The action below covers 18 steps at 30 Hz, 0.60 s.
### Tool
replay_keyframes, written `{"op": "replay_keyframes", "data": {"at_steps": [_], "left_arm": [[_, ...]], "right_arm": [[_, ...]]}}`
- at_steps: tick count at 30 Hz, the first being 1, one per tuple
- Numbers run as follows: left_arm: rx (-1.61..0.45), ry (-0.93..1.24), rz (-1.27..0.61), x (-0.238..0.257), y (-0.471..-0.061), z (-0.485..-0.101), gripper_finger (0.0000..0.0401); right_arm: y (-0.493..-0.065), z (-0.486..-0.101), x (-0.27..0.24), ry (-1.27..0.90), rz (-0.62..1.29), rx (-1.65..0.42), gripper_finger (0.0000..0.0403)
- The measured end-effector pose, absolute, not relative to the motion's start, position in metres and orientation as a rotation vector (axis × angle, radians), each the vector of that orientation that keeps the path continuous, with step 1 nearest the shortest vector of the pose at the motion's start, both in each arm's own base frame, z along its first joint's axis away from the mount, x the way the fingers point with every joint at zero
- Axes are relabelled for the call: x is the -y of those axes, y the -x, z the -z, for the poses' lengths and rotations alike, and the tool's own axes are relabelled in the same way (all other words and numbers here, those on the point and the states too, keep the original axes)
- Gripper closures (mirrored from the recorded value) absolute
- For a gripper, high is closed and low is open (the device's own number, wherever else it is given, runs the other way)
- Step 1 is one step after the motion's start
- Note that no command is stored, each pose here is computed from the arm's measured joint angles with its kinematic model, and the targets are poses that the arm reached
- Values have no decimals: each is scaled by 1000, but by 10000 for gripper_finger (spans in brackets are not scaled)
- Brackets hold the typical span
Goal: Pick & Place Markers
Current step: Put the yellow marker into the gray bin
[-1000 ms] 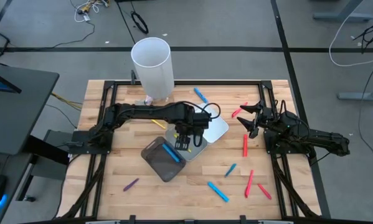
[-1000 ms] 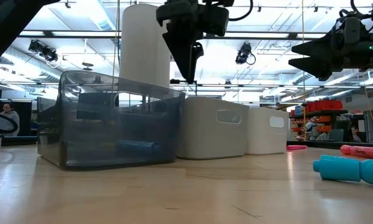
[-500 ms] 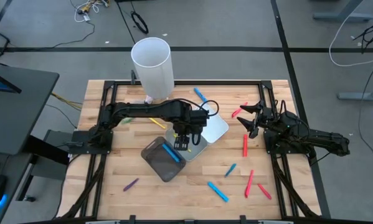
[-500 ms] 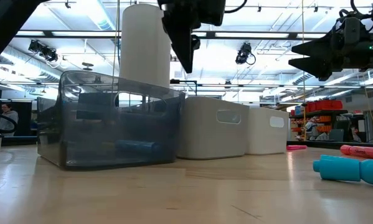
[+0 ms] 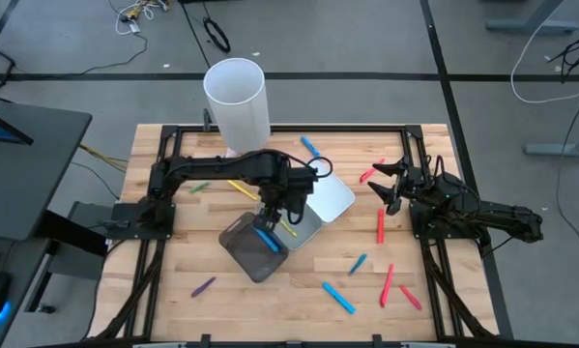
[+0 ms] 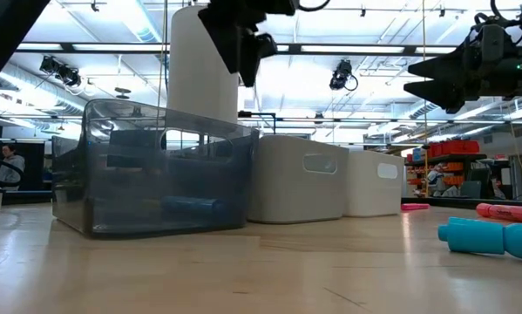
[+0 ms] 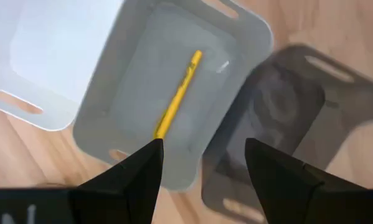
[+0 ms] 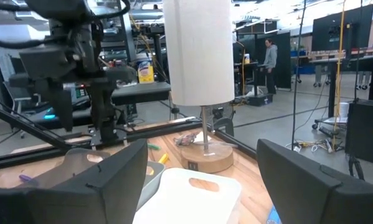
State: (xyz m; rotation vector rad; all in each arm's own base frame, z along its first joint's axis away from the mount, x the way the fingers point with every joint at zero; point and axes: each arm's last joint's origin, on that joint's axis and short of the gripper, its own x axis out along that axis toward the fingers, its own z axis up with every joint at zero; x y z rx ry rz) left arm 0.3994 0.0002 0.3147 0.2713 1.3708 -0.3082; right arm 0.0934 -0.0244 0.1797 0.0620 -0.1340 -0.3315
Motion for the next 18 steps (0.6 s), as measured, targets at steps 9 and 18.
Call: {"op": "replay_keyframes", "data": {"at_steps": [9,18], "left_arm": [[-1358,-378,402,-16,-378,-337,168],[-1324,-429,432,-26,-354,-362,168]], "right_arm": [[-93,-180,24,-62,331,135,101],[-93,-180,24,-62,332,135,101]]}}
